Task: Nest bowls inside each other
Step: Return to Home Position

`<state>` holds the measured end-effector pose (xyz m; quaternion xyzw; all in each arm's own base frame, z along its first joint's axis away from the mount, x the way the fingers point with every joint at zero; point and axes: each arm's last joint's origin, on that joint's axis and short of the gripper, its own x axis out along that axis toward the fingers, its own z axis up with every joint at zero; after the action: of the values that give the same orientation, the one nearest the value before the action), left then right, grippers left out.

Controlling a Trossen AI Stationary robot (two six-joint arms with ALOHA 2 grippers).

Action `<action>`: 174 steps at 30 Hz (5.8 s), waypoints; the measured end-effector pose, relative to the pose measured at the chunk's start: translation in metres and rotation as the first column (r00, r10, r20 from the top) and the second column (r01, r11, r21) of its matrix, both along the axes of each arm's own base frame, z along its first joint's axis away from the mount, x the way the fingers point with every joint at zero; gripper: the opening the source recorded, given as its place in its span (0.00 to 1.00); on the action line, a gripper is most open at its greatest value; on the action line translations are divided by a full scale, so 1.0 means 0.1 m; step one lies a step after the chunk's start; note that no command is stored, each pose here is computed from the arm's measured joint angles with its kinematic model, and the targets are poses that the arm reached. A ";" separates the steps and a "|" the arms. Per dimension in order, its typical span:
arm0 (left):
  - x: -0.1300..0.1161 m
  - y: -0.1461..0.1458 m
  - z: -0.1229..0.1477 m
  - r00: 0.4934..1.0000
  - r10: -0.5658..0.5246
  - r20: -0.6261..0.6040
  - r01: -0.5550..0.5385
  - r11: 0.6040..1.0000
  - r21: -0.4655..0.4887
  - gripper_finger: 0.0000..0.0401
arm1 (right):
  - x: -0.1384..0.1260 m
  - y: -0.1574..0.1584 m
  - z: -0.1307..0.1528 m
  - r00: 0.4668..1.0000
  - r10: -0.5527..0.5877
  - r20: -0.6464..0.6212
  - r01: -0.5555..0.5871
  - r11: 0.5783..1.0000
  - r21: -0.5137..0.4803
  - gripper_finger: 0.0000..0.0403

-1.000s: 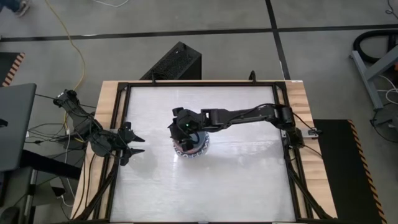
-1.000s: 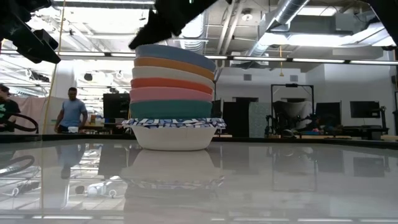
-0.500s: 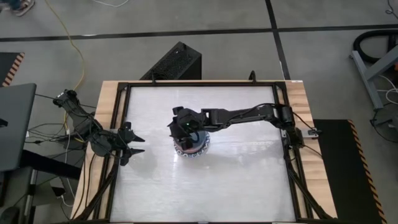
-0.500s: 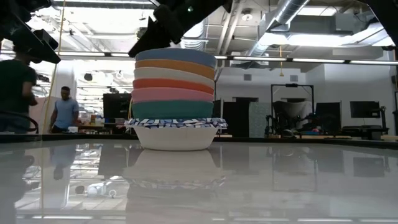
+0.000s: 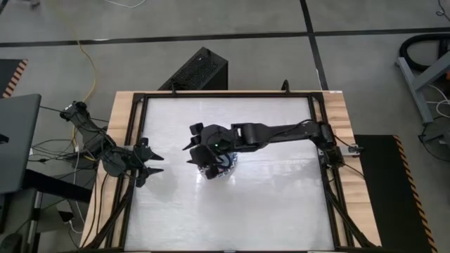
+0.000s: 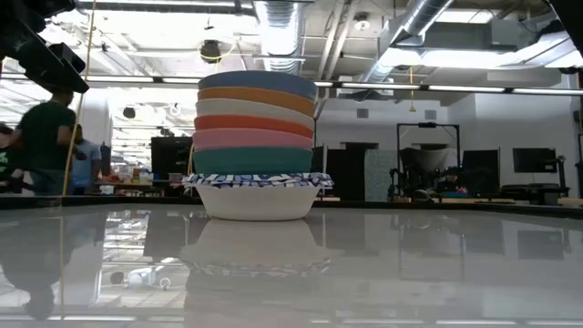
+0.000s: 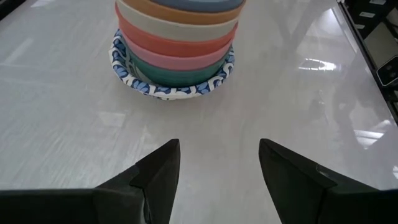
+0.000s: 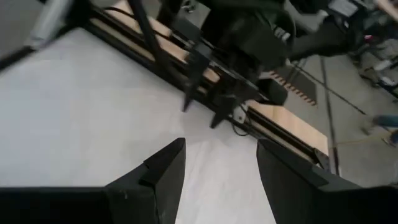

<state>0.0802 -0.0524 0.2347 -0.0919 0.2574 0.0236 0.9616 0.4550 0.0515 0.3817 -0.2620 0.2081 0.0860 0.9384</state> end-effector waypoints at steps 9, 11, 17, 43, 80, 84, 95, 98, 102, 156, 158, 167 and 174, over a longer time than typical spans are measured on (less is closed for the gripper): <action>0.00 0.00 0.00 1.000 0.000 0.000 0.000 1.000 -0.001 0.52 | -0.65 0.21 0.70 0.997 -0.014 -0.081 0.022 0.995 0.099 0.54; 0.00 0.00 0.00 1.000 0.000 0.001 0.000 1.000 0.000 0.52 | -0.85 0.23 0.83 0.996 -0.035 -0.081 0.044 0.992 0.119 0.54; 0.00 0.00 0.00 1.000 0.000 0.000 0.000 1.000 0.000 0.52 | -1.40 0.38 1.07 0.992 0.000 -0.126 0.023 0.985 0.174 0.54; 0.07 -0.05 0.16 0.983 -0.072 0.167 0.051 0.991 0.124 0.52 | -2.67 0.26 1.48 0.993 -0.051 -0.105 0.080 0.951 0.297 0.54; -0.78 0.59 1.06 0.531 -0.330 0.780 0.487 0.872 0.038 0.52 | -3.71 -0.19 0.10 0.966 -0.140 0.219 -0.016 0.811 0.585 0.54; -0.74 0.57 0.98 0.610 -0.324 0.724 0.451 0.892 0.019 0.52 | -3.78 -0.24 -0.05 0.957 -0.170 0.233 -0.003 0.801 0.599 0.54; -0.46 0.31 0.56 0.673 -0.318 0.668 0.466 0.883 -0.049 0.52 | -3.86 -0.28 -0.78 0.937 -0.199 0.288 -0.047 0.743 0.668 0.54; -0.36 0.20 0.40 0.648 -0.317 0.692 0.484 0.873 -0.054 0.52 | -3.84 -0.27 -1.00 0.922 -0.207 0.327 -0.080 0.725 0.684 0.54; -0.21 0.06 0.08 0.625 -0.297 0.722 0.502 0.861 -0.080 0.52 | -3.79 -0.24 -1.26 0.899 -0.224 0.375 -0.128 0.686 0.716 0.54; 0.01 0.00 -0.62 0.752 -0.356 0.554 0.343 0.930 0.132 0.52 | -3.52 -0.16 -2.24 0.911 -0.327 0.250 0.147 0.826 0.544 0.54; 0.03 0.03 -0.62 0.760 -0.339 0.554 0.318 0.938 0.137 0.52 | -3.52 -0.16 -2.21 0.904 -0.321 0.283 0.129 0.835 0.534 0.54; 0.11 0.20 -0.64 0.789 -0.305 0.534 0.234 0.952 0.197 0.52 | -3.50 -0.20 -2.14 0.876 -0.316 0.365 0.124 0.878 0.463 0.54; 0.16 0.34 -0.66 0.817 -0.249 0.520 0.182 0.967 0.177 0.52 | -3.52 -0.35 -2.02 0.770 -0.452 0.451 0.185 0.834 0.520 0.54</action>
<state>0.0957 -0.0185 0.1685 -0.0073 -0.0157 -0.0968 0.9951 0.1029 0.0165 0.1797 -0.0125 -0.0571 -0.1136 0.9918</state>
